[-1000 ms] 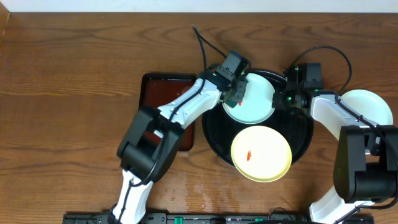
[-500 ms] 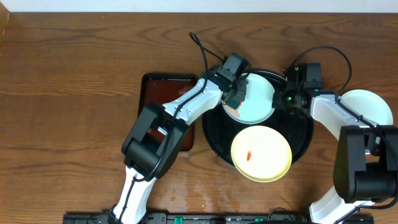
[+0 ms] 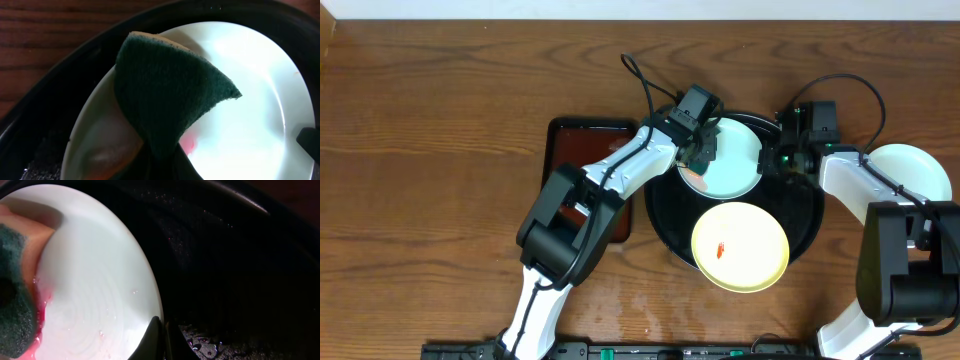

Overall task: Clean dirty plates on tray and stack at the side
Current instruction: 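Scrub the red smear on the pale-green plate with the sponge, then pull the sponge back over the dark tray with the left gripper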

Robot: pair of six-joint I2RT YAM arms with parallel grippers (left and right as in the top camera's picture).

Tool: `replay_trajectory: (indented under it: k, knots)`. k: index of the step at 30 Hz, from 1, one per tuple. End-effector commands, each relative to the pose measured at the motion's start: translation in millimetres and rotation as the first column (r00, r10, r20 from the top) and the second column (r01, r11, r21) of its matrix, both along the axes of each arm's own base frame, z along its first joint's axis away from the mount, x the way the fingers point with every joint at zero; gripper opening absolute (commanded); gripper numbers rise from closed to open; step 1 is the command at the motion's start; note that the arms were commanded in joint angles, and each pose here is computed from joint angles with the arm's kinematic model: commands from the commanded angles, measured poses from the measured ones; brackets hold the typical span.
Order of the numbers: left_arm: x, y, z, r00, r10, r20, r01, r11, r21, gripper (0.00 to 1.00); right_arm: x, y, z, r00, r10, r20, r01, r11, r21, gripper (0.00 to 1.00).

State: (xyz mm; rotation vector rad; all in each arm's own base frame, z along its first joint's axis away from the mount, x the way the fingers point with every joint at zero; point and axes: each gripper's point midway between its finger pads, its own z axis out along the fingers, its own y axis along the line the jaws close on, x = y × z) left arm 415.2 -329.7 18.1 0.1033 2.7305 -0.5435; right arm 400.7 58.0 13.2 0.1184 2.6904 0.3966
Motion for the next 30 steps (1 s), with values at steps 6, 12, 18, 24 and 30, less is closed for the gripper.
replay_trajectory:
  k: [6,12,18,24,30]
  knots:
    - [-35.8,-8.9,-58.9,0.977,-0.020,-0.213,0.012,0.999,-0.039,0.08,0.8,0.8,-6.5,1.000,0.011,-0.015,-0.011,1.000,0.000,0.01]
    - [-51.5,-24.7,-51.8,0.950,-0.047,-0.310,0.002,0.990,-0.143,0.07,0.8,0.8,-6.5,1.000,0.011,-0.015,-0.011,1.000,0.000,0.01]
    - [-61.8,-46.8,-36.5,0.924,-0.126,-0.361,0.020,0.959,-0.284,0.08,0.8,0.8,-6.5,1.000,0.011,-0.015,-0.011,1.000,0.000,0.01]
    - [-66.9,-62.1,-21.6,0.903,-0.184,-0.388,0.020,0.921,-0.389,0.08,0.9,0.6,-6.5,1.000,0.011,-0.015,-0.011,1.000,0.000,0.01]
    - [-40.4,-76.2,36.0,0.919,-0.260,-0.296,0.045,0.815,-0.577,0.08,0.9,0.6,-6.5,1.000,0.011,-0.015,-0.011,1.000,0.000,0.01]
